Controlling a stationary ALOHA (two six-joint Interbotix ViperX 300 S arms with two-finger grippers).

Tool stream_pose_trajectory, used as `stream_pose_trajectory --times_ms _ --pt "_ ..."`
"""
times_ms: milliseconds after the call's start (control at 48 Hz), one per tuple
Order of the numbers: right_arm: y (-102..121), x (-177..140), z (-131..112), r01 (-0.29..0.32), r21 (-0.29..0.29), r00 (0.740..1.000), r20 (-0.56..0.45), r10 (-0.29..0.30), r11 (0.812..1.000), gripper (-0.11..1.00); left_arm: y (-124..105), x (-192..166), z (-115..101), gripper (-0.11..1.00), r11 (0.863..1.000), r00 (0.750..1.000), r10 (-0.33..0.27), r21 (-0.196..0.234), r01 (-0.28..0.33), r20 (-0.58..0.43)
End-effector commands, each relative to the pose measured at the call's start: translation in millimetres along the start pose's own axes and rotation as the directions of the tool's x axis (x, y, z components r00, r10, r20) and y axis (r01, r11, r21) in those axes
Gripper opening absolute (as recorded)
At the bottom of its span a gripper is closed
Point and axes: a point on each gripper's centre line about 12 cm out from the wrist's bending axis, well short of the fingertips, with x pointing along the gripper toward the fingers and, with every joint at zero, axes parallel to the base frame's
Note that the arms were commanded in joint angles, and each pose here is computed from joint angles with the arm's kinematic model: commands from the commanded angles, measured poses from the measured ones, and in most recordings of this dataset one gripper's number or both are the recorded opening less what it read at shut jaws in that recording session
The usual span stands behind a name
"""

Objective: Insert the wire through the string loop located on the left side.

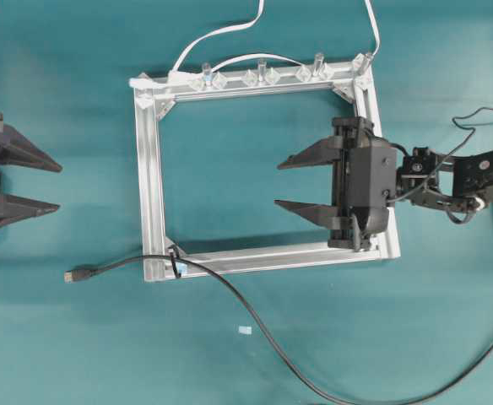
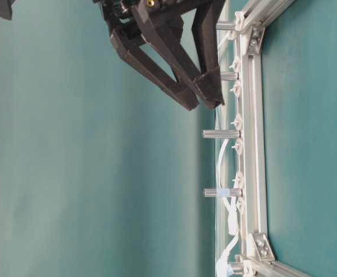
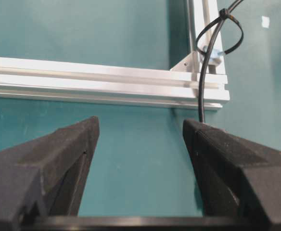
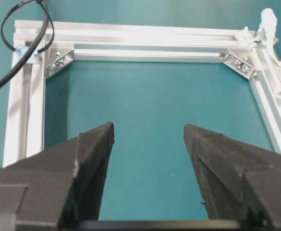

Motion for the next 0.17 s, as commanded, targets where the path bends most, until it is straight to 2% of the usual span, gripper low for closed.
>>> stream_pose_trajectory --times_ms 0,146 --pt "-0.2 -2.6 10.5 0.0 0.007 0.999 0.034 -0.001 1.0 0.66 -0.2 -0.6 4.8 0.73 1.0 1.0 0.002 0.009 -0.002 0.015" --pt "0.0 -1.7 8.9 0.0 0.006 1.0 0.028 0.0 1.0 0.66 -0.2 -0.6 4.8 0.73 1.0 1.0 0.001 0.008 -0.002 0.014"
